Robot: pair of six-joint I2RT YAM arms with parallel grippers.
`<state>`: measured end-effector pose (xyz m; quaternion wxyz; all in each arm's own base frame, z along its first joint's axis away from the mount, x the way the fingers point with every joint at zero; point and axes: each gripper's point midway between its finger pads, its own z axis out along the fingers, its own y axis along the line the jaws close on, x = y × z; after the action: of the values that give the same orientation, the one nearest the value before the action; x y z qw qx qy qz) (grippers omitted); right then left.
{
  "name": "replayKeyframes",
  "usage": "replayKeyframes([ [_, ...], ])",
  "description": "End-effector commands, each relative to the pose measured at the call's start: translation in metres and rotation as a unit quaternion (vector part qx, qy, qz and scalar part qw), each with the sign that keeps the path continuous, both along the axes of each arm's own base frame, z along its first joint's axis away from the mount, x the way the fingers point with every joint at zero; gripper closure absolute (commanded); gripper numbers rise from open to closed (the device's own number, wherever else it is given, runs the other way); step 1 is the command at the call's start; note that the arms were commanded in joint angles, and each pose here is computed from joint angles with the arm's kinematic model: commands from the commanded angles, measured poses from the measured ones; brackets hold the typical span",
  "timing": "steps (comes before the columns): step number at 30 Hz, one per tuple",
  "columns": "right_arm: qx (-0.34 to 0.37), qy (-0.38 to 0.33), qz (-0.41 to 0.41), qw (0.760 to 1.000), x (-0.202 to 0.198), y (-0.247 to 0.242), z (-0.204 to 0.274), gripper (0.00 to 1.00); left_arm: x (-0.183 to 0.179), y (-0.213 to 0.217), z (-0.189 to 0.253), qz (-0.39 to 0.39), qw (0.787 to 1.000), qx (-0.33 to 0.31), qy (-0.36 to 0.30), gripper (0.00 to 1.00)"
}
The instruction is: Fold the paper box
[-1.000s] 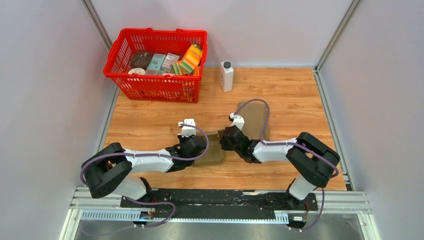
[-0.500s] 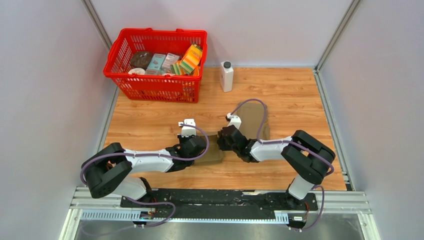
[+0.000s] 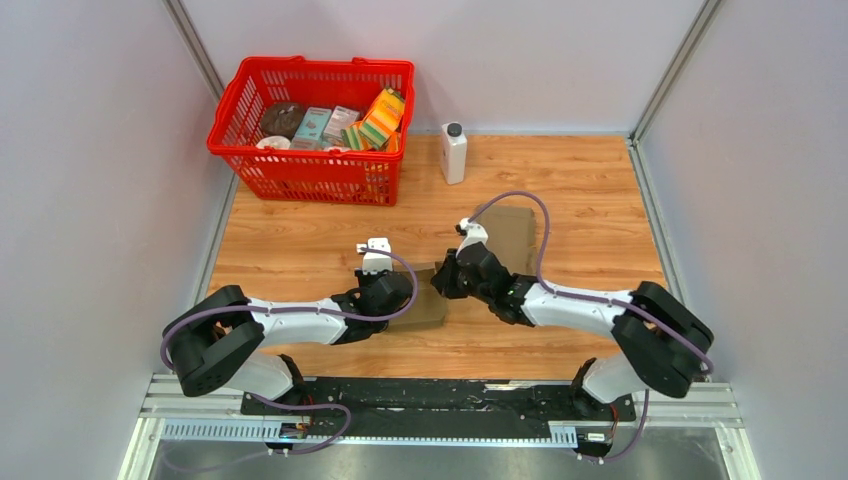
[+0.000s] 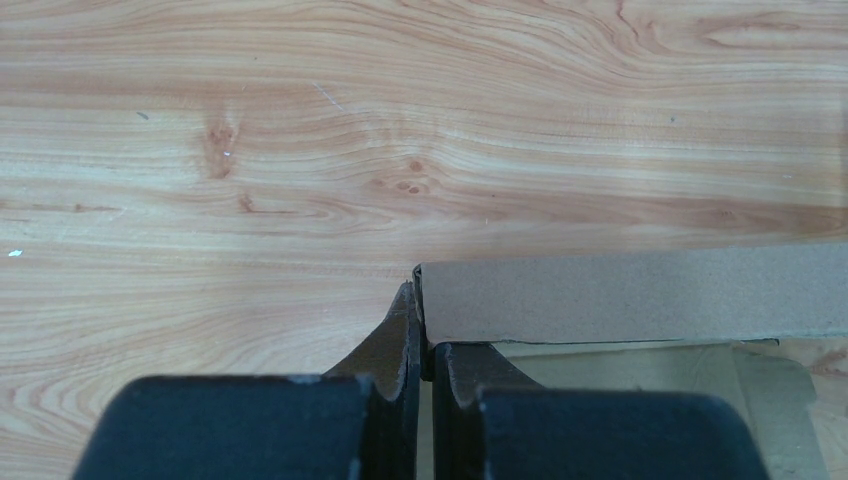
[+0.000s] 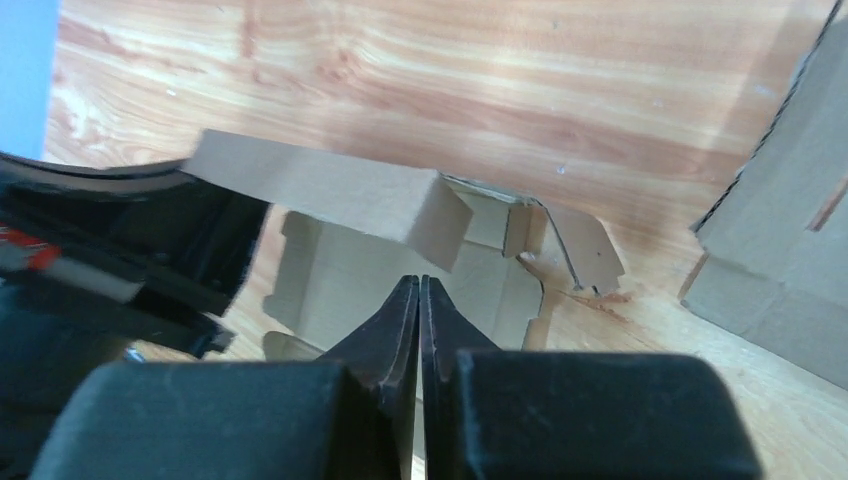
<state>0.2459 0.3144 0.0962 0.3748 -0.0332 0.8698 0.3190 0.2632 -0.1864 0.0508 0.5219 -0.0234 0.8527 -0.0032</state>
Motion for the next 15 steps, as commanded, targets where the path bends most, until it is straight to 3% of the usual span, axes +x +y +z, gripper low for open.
replayKeyframes([
  [1, -0.026, 0.062, -0.005, 0.998, -0.01, -0.002, -0.047, 0.96, -0.006, 0.001, -0.007, -0.01, 1.0, 0.011, 0.02, 1.0],
  [5, -0.064, 0.087, -0.053, 0.993, -0.005, -0.023, -0.072, 0.98, -0.007, 0.004, -0.008, -0.007, 1.0, 0.008, 0.018, 1.0],
  [10, -0.083, 0.036, -0.052, 0.995, 0.0, -0.037, -0.048, 0.9, -0.008, 0.004, -0.01, -0.008, 1.0, 0.008, 0.021, 1.0],
  [12, -0.088, 0.006, -0.06, 0.994, 0.005, -0.047, -0.032, 0.78, -0.008, 0.004, -0.008, -0.01, 1.0, 0.01, 0.019, 1.0],
  [14, -0.102, -0.011, -0.042, 0.994, 0.005, -0.051, -0.024, 0.57, -0.008, 0.005, -0.007, -0.01, 1.0, 0.012, 0.018, 1.0],
  [15, -0.108, -0.018, -0.043, 0.993, 0.007, -0.052, -0.021, 0.54, -0.008, 0.005, -0.006, -0.011, 1.0, 0.012, 0.017, 1.0],
])
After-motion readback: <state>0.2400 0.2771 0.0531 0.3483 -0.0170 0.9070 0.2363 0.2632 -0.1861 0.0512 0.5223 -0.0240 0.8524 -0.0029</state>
